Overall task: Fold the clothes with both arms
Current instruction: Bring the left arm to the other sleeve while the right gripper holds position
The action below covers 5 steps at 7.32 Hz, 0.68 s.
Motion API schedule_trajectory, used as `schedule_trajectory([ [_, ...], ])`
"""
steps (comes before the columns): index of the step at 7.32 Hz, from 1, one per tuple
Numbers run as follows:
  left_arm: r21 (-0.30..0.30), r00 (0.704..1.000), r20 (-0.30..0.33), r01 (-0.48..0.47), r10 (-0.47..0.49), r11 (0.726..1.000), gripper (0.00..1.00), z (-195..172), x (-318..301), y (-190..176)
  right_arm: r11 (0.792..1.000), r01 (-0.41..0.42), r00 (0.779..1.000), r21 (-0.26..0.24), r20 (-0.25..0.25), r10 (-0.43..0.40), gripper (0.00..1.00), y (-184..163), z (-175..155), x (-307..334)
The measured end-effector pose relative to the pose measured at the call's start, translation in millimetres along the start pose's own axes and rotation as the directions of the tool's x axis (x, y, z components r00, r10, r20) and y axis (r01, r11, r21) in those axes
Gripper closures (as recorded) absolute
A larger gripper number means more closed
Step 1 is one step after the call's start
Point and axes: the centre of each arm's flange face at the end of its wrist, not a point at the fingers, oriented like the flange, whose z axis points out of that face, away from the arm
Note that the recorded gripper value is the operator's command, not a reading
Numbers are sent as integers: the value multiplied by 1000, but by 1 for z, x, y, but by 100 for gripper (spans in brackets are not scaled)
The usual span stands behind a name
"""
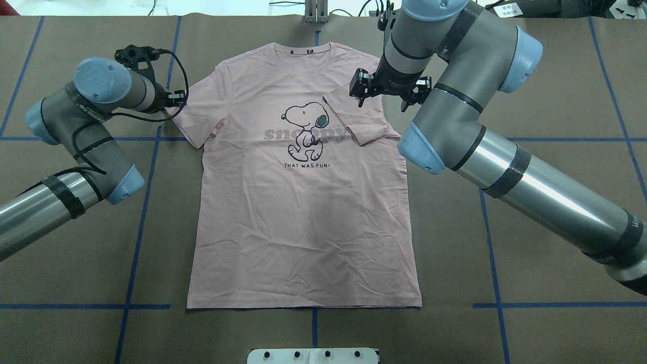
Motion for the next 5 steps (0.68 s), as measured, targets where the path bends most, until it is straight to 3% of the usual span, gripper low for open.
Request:
schedule_trajectory([
  [2, -2, 1000, -12, 0, 0, 1000, 100, -12, 8, -5, 1000, -1, 1000, 0, -1, 1, 0, 0, 0, 0],
  [5, -75, 996, -40, 70, -74, 995, 100, -86, 77, -28, 1000, 1, 1000, 1, 0, -1, 0, 0, 0, 0],
])
